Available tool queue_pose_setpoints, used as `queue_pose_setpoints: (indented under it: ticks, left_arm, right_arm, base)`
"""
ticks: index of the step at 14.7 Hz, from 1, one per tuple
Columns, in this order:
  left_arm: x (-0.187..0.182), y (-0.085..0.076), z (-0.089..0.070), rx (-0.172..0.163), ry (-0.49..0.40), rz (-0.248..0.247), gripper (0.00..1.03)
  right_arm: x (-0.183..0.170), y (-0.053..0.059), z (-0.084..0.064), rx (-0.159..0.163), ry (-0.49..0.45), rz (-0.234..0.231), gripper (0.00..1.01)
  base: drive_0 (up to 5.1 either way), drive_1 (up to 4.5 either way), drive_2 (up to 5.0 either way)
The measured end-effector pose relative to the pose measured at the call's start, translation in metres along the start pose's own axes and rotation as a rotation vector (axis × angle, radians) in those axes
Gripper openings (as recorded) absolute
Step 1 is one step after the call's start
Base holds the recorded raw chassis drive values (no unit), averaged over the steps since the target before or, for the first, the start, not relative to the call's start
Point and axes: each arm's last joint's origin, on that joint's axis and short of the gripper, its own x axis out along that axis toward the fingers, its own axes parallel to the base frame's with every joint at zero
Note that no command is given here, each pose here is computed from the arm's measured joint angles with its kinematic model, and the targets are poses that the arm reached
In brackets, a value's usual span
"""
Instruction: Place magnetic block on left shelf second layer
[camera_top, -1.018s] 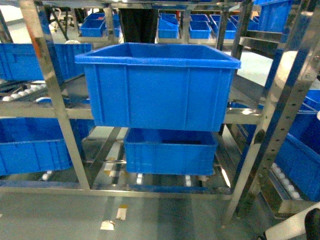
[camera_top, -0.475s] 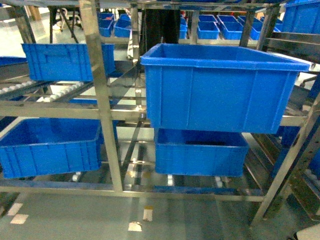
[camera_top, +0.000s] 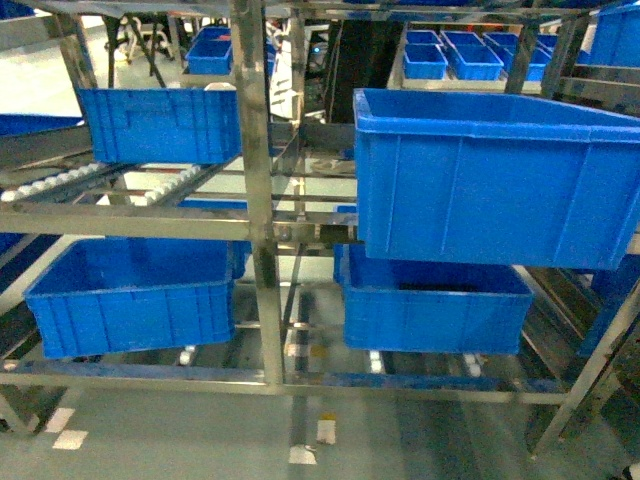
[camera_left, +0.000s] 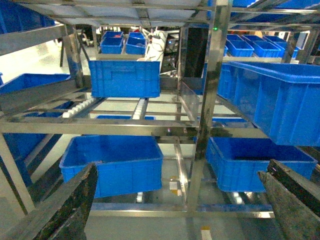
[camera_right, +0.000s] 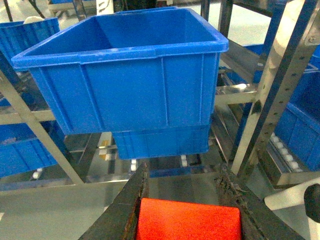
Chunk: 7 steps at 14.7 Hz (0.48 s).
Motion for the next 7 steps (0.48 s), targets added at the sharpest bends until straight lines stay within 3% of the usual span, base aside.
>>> queue_pose_setpoints:
  ticks: [7]
  left_arm:
    - [0.0,-0.0001,0.0001,0.0,-0.001,-0.003,0.98]
  right_arm:
    - [-0.0002,0.0,-0.0001,0.0,0.002,0.0,0.34]
  base:
    - [0.0,4.06,-4.1]
